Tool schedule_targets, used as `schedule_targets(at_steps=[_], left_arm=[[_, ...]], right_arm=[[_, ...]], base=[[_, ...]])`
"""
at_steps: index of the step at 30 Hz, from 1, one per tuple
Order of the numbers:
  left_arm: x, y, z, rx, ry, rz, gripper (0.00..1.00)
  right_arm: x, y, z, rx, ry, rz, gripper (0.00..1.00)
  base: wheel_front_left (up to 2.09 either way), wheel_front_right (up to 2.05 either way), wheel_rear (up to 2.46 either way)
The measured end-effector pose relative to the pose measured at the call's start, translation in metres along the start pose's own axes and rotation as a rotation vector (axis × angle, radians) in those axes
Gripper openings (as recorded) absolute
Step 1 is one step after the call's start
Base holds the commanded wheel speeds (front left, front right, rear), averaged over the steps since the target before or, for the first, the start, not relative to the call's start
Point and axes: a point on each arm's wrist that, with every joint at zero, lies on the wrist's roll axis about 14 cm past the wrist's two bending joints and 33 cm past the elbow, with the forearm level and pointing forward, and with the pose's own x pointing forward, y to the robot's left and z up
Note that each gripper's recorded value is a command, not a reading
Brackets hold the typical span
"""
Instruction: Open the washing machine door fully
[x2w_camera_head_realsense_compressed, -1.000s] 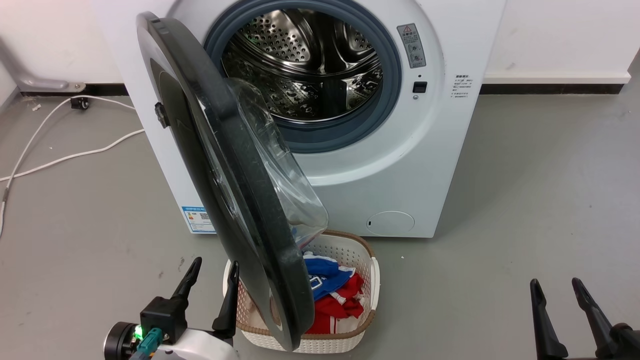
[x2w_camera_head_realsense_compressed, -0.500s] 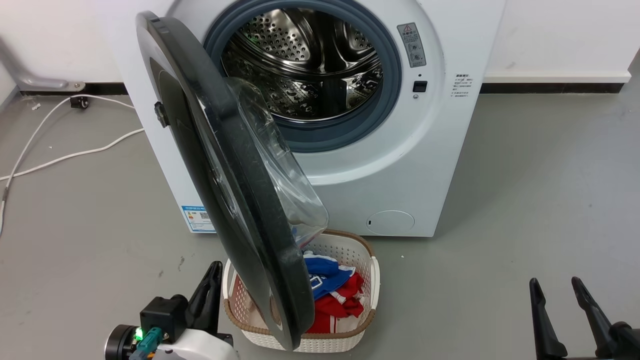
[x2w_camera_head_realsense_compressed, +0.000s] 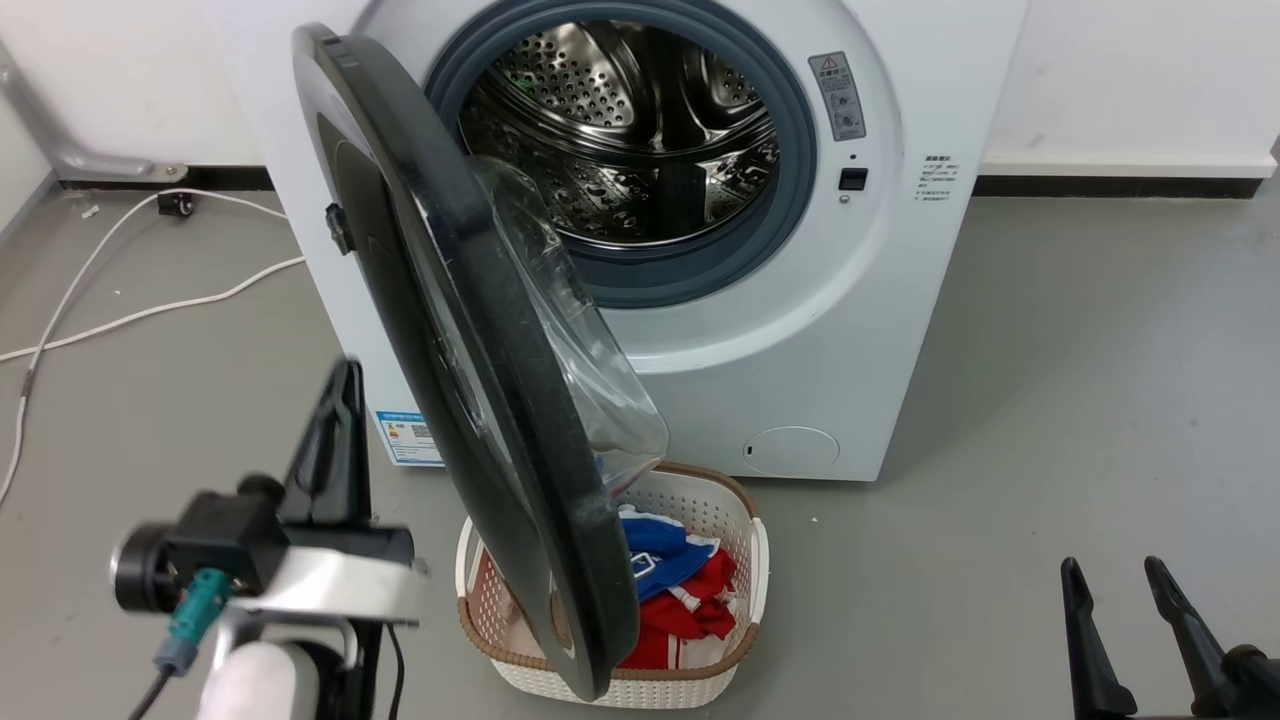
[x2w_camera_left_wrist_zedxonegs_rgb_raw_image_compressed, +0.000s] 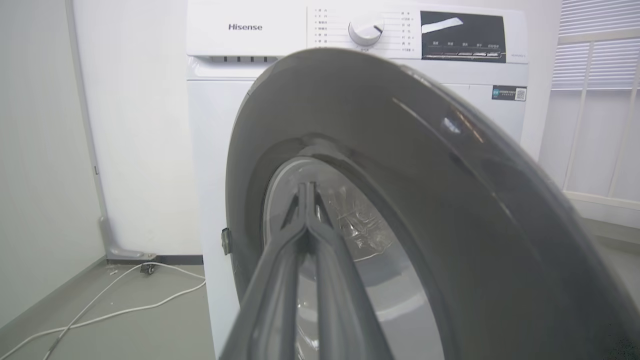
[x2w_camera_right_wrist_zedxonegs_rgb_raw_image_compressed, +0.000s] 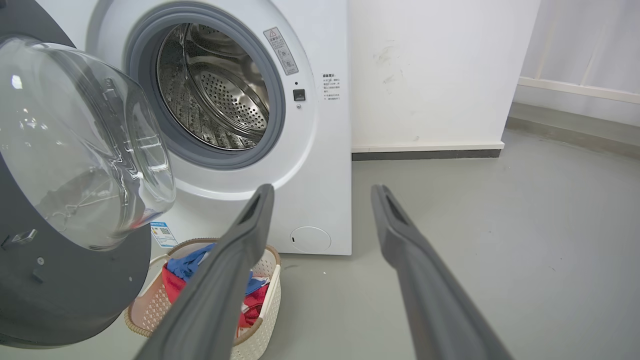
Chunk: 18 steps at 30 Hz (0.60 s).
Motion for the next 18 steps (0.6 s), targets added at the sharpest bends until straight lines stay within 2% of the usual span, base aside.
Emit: schedule_targets(at_steps=[7, 11, 18], left_arm=[[0.022, -0.016, 0.09, 0.013, -0.262, -0.036, 0.0], [0.024, -0.038, 0.132, -0.009, -0.383, -0.093, 0.0], [0.014, -0.091, 0.168, -0.09, -0.46, -0.254, 0.0]], right_arm=[[0.003, 0.003, -0.004, 0.007, 0.011, 0.012, 1.0], [0.005, 0.005, -0.006, 0.013, 0.013, 0.018, 1.0], [0.006, 0.008, -0.009, 0.023, 0.021, 0.029, 1.0]], base=[[0.0, 0.0, 0.0], [0.0, 0.0, 0.0], [0.0, 0.0, 0.0]])
